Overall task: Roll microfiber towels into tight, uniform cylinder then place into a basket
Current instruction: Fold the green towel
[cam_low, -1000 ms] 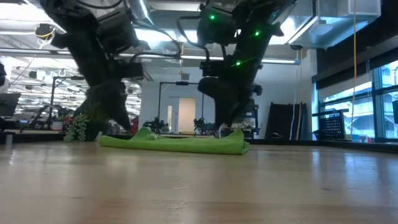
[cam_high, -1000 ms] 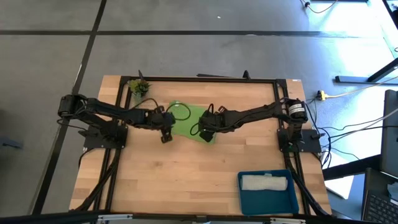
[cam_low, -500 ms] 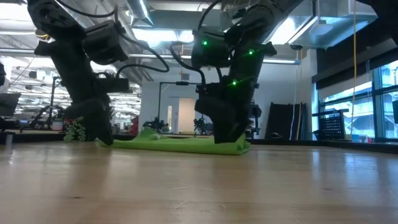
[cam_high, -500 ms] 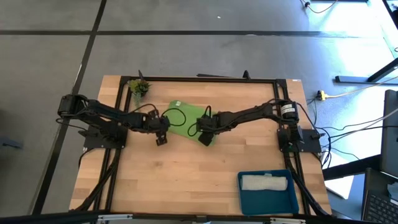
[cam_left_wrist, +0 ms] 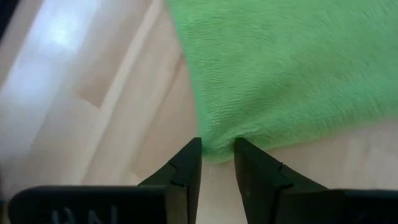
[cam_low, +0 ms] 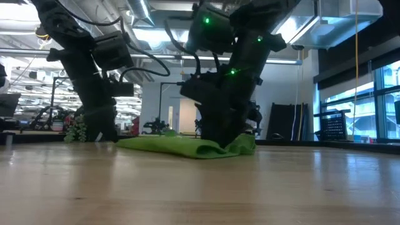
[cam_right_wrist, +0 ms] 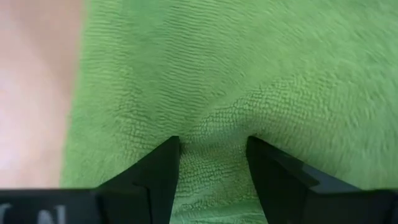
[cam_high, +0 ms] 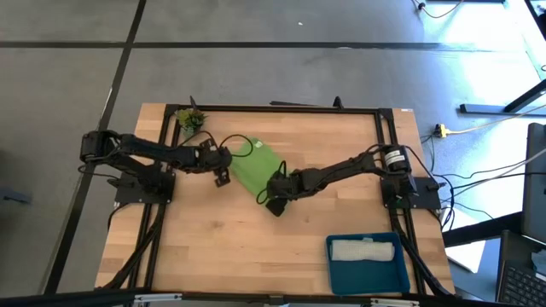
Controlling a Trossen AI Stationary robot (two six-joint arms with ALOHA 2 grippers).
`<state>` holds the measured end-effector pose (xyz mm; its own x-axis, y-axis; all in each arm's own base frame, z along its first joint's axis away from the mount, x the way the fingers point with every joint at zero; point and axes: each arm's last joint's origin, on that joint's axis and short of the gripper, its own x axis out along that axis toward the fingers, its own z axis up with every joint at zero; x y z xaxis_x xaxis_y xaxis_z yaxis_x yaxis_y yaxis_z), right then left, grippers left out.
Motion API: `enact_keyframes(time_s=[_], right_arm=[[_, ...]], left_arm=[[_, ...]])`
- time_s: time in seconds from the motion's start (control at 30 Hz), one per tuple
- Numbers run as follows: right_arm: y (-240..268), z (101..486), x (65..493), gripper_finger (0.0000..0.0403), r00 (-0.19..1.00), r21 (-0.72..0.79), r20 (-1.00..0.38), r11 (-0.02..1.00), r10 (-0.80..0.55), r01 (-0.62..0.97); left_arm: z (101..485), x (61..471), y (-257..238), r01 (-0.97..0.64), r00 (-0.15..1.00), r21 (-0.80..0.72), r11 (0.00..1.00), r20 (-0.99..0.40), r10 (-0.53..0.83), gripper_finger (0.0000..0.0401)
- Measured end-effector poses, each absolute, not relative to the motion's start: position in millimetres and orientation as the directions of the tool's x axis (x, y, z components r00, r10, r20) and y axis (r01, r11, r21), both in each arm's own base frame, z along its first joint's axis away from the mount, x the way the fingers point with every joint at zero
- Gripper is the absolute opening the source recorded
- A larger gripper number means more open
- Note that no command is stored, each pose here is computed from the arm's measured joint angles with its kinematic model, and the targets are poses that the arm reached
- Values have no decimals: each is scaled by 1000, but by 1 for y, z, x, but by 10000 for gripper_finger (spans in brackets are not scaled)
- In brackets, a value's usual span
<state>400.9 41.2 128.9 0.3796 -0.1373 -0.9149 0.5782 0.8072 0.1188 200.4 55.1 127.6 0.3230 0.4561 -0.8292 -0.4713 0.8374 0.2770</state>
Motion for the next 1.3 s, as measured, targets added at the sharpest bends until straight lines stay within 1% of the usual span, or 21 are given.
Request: enact_keyframes(time_s=[0.13, 0.3, 0.5, 0.63, 0.77, 0.93, 1.07, 1.17, 1.3], right_arm=[[55, 130, 405, 190, 438, 175, -893, 822, -99, 542], [66, 132, 409, 190, 486, 276, -874, 821, -2, 499], [68, 133, 410, 190, 506, 281, -863, 836, 5, 471], [67, 142, 410, 190, 533, 242, -844, 848, -55, 472], [68, 162, 406, 190, 575, 211, -811, 859, -112, 466], [68, 176, 402, 191, 591, 132, -784, 880, -190, 457], [64, 171, 402, 191, 568, 91, -794, 882, -215, 462], [59, 163, 400, 191, 516, 20, -812, 872, -271, 490], [56, 156, 395, 191, 449, -20, -844, 852, -295, 523]], left_arm=[[130, 203, 61, -460, 352, 293, 838, -807, 475, 83], [139, 211, 66, -460, 390, 295, 837, -780, 489, 83], [154, 224, 64, -436, 437, 299, 849, -754, 491, 83], [156, 228, 50, -371, 482, 271, 888, -761, 433, 83], [153, 229, 27, -257, 506, 205, 944, -804, 313, 83], [147, 226, 0, -213, 523, 153, 965, -816, 244, 82], [138, 219, -10, -226, 505, 134, 965, -831, 233, 82], [132, 213, -12, -252, 483, 169, 953, -831, 275, 82], [126, 208, -9, -293, 461, 185, 938, -832, 308, 82]])
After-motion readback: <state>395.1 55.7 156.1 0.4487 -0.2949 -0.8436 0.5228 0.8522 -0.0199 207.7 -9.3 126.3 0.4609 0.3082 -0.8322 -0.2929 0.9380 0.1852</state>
